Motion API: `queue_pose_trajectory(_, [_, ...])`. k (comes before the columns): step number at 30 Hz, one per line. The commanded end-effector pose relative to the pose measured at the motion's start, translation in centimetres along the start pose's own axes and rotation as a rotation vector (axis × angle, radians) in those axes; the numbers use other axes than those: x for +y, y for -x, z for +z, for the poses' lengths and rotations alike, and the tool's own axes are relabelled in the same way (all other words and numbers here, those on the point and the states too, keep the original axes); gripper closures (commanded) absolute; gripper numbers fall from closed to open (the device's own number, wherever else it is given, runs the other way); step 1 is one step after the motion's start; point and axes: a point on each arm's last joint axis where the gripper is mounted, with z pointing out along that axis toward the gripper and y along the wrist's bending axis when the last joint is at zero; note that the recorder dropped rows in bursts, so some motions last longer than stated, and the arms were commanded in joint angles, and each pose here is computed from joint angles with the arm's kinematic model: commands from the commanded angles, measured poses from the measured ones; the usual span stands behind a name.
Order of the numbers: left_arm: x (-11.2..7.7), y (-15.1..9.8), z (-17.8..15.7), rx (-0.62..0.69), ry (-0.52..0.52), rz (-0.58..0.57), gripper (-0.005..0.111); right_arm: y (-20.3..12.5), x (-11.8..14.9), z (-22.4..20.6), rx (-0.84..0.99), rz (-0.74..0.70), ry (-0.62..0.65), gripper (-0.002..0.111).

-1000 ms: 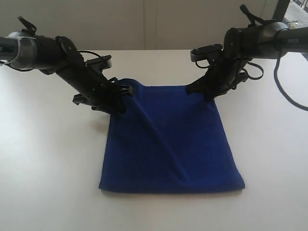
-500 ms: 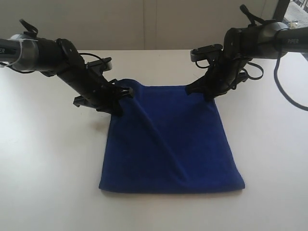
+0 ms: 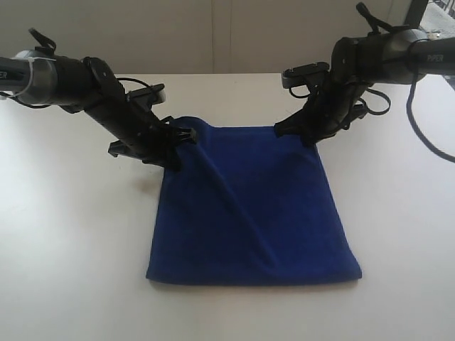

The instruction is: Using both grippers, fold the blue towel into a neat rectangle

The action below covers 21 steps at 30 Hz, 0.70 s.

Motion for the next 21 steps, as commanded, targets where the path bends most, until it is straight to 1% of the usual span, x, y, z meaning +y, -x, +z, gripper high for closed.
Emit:
queue_pose_trajectory(1, [-0.2, 0.1, -0.4, 0.001, -0.008, -0.004, 0.107, -0.5, -0.5, 0.9, 0.034, 0.012, -0.003, 0.108])
queue_pose_trajectory(4, [-0.1, 0.0, -0.4, 0.013, -0.001, 0.005, 0.107, -0.9, -0.5, 1.6, 0.066, 0.012, -0.001, 0.108])
queue_pose_trajectory(8, [-0.5, 0.3, -1.7, -0.013, 0.014, 0.018, 0.107, -1.0, -0.5, 1.8, 0.073, 0.012, 0.0, 0.108])
queue_pose_trajectory(9, [-0.5, 0.4, -2.0, -0.02, 0.023, 0.034, 0.107, -1.0, -0.5, 1.8, 0.074, 0.012, 0.0, 0.108])
queue_pose_trajectory(13, [-0.2, 0.3, -2.3, -0.005, 0.067, 0.037, 0.107, -1.0, -0.5, 1.7, 0.078, 0.012, 0.001, 0.108])
queue_pose_trajectory(14, [-0.3, 0.3, -2.3, -0.002, 0.066, 0.036, 0.107, -1.0, -0.5, 1.7, 0.078, 0.012, 0.001, 0.108])
queue_pose_trajectory(16, [-0.6, 0.1, -2.2, 0.014, 0.026, 0.006, 0.107, -1.0, -0.5, 1.7, 0.078, 0.012, 0.001, 0.108])
queue_pose_trajectory(17, [-0.8, 0.1, -2.2, 0.014, 0.01, 0.02, 0.107, -1.0, -0.5, 1.7, 0.078, 0.012, 0.001, 0.108])
queue_pose_trajectory(19, [-1.3, 0.1, -2.2, 0.007, -0.021, 0.102, 0.107, -1.0, -0.5, 1.8, 0.074, 0.012, 0.0, 0.108])
queue_pose_trajectory(20, [-1.7, 0.1, -2.3, -0.003, -0.027, 0.15, 0.107, -1.0, -0.5, 1.8, 0.074, 0.012, 0.0, 0.108])
queue_pose_trajectory(21, [-2.5, 0.1, -2.2, -0.02, -0.028, 0.243, 0.107, -1.0, -0.5, 1.8, 0.074, 0.012, 0.0, 0.108])
